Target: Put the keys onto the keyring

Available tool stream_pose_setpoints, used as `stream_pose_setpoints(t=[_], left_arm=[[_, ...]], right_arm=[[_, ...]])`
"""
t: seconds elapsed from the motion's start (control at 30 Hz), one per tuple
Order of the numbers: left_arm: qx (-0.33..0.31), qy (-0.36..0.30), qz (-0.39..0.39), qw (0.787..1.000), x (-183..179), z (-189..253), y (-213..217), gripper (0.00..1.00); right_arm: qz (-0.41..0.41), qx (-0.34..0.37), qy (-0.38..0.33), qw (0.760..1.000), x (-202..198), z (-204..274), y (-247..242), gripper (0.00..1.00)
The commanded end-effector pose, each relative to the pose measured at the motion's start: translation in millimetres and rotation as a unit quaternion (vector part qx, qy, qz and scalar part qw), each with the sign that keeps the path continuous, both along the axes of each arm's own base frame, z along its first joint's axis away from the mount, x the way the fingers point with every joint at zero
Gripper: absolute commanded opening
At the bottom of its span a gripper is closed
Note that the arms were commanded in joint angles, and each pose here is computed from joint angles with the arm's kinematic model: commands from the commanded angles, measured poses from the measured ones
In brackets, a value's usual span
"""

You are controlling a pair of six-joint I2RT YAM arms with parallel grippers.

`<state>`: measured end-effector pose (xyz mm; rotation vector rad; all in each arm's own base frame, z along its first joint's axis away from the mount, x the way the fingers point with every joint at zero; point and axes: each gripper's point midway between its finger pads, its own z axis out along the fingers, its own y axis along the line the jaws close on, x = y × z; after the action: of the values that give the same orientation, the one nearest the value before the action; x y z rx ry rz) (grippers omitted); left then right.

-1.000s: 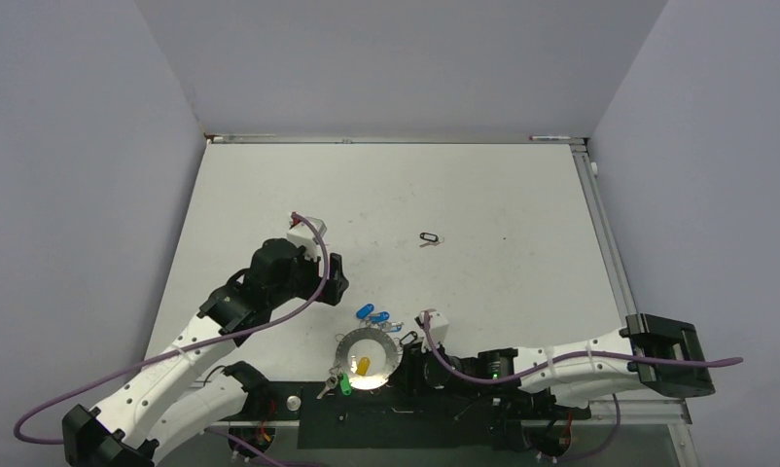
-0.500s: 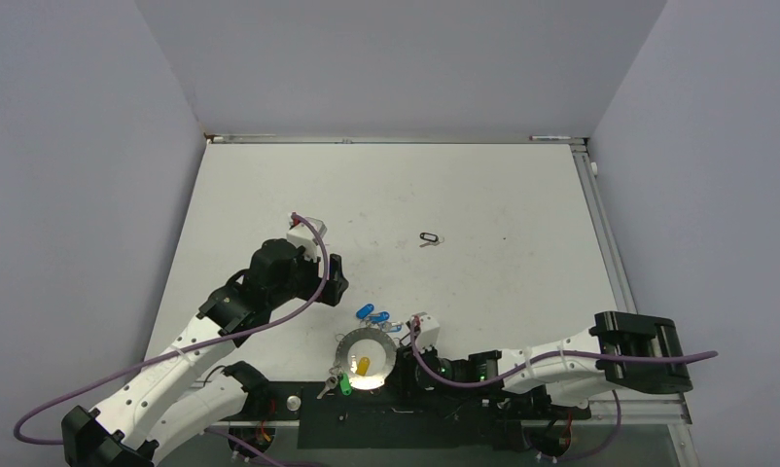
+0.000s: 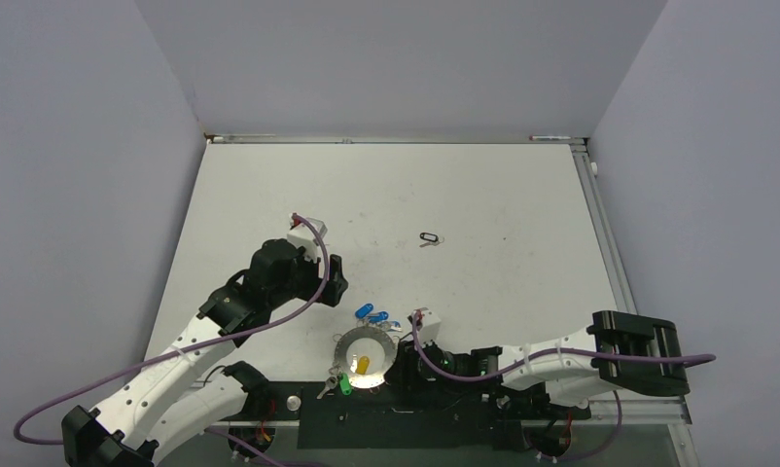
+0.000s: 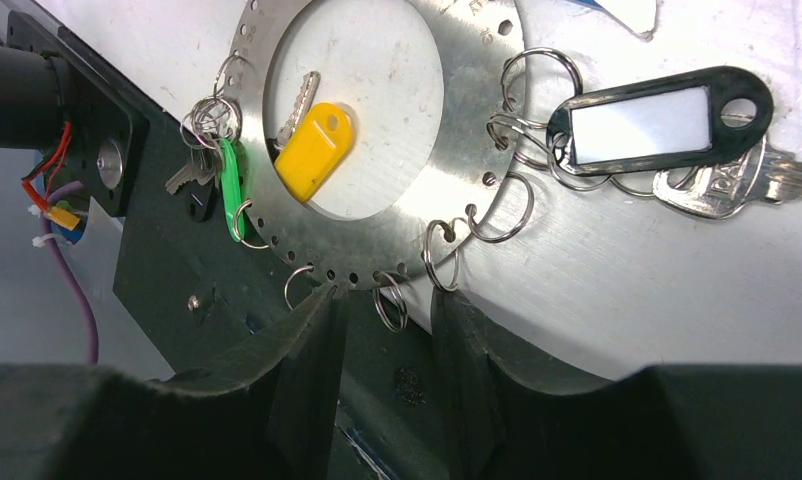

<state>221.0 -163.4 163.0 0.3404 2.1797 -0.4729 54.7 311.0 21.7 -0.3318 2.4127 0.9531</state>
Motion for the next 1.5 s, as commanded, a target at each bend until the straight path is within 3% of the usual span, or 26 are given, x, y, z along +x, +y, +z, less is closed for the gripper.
stream_pose_setpoints(t=[0.0,0.13,0.27,0.43,0.63,0.9,1.27,1.47], left_arm=[[-0.006,-0.017,-0.001,1.000,4.6,6.3,-0.6,0.93],[-0.011,0.003,0.055,0.998,6.1,1.4,9.4,0.90],[-0.016,0.083,0.145,0.986,-9.5,-13.1,27.6,0.88],[-0.061,0.146,0.209,0.965,-32.3,-29.6,33.9,0.75],[-0.080,0.233,0.298,0.922,-53.0,-65.7,40.6,0.71],[-0.089,0.363,0.353,0.858,-80.2,-100.7,18.5,0.63],[-0.060,0.403,0.389,0.827,-89.4,-126.4,-2.6,0.48],[-0.063,0.382,0.411,0.825,-77.7,-140.0,0.1,0.40]], right_arm=[[0.009,0.005,-0.007,1.000,2.0,1.7,3.6,0.38],[0.005,-0.018,-0.029,0.999,9.5,10.6,-1.7,0.38],[-0.028,-0.065,-0.062,0.996,30.6,30.2,-18.9,0.39],[-0.101,-0.073,-0.099,0.987,66.9,60.9,-44.5,0.42],[-0.109,-0.086,-0.157,0.978,103.9,81.9,-37.7,0.45],[-0.074,-0.021,-0.149,0.986,148.8,88.8,-9.2,0.45],[-0.023,-0.027,-0.144,0.989,153.0,68.0,8.2,0.43],[-0.016,-0.024,-0.138,0.990,155.5,60.5,7.7,0.43]])
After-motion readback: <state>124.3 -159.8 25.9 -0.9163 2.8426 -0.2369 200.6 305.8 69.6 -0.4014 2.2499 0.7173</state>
